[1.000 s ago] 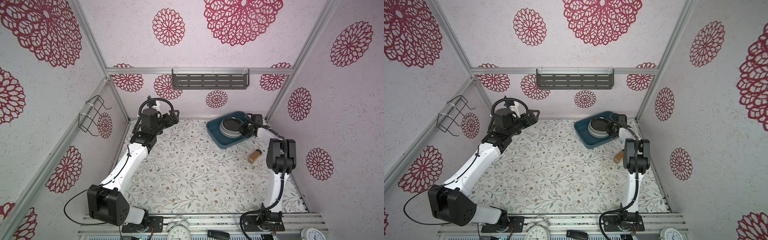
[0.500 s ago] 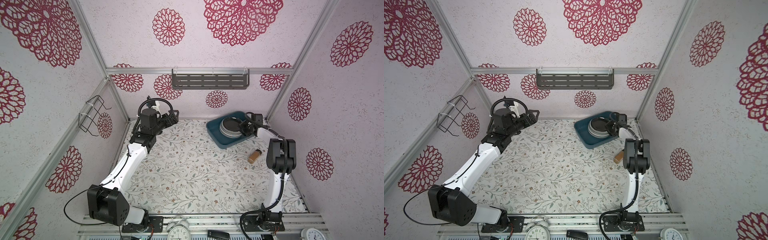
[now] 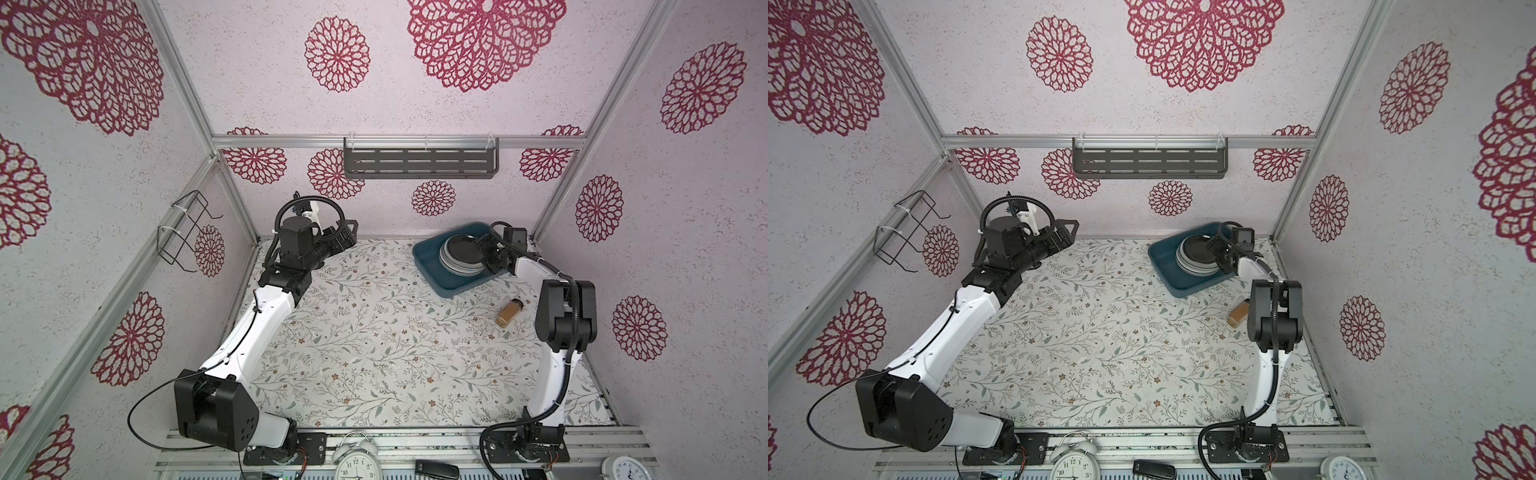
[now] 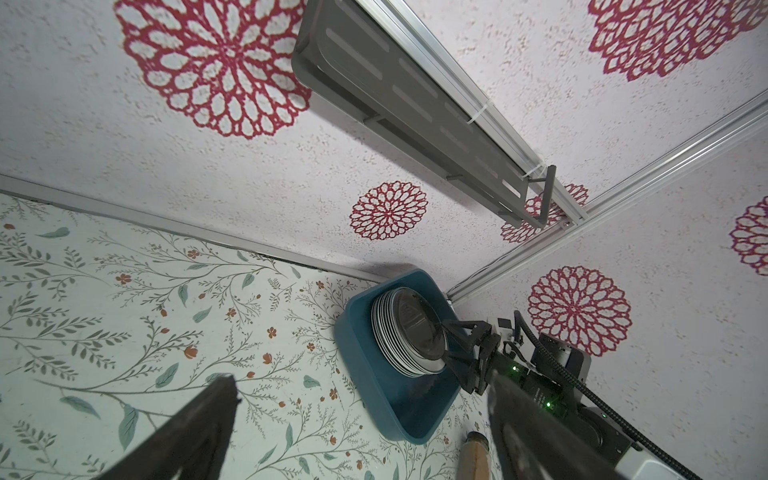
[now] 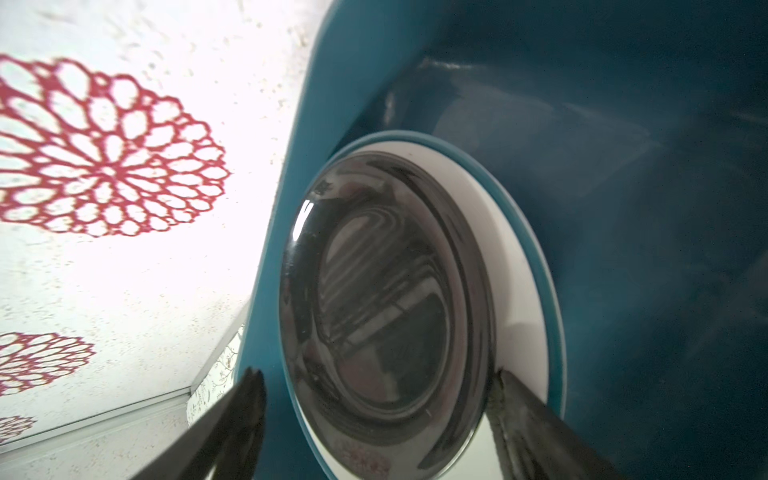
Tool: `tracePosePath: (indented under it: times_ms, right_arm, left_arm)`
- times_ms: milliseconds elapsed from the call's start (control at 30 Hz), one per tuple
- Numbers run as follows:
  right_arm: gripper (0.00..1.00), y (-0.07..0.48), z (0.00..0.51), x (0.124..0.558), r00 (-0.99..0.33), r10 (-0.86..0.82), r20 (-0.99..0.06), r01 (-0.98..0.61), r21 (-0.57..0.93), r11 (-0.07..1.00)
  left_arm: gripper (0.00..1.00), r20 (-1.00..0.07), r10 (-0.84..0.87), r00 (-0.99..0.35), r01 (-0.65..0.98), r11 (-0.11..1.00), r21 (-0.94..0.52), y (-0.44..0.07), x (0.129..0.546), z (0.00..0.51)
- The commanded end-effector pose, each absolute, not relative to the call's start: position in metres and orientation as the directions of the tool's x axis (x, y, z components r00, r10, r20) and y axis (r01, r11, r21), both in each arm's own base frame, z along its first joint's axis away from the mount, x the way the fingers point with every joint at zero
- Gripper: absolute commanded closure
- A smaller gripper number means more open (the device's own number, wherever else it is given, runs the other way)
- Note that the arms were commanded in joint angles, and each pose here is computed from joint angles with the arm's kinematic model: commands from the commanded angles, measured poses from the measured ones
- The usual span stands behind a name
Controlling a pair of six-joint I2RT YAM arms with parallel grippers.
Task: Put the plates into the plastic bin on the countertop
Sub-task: 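Open the right gripper and raise it from the bin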
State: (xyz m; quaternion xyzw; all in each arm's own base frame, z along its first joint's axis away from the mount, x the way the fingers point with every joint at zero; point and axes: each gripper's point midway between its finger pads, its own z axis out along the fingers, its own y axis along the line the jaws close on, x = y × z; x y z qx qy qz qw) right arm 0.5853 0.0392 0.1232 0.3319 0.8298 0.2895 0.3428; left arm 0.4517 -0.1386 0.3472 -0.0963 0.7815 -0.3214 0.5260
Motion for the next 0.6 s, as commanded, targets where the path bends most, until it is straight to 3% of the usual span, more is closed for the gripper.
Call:
tracePosePath:
  times_ms: [0,567]
  right_arm:
    - [0.01,0.038,0.150,0.581,-0.527,0.734,-0.428,0.299,0.716,0.631]
    - [0.01,0.027,0.185,0.548,-0.499,0.715,-0.490,0.321,0.661,0.678]
  left_arm:
    - [0.03,-0.759,-0.493,-0.425,0.208,0.763,-0.612,-0.139,0.455,0.348]
    - [0.03,-0.729,-0.502,-0.465,0.243,0.720,-0.651,-0.144,0.468,0.343]
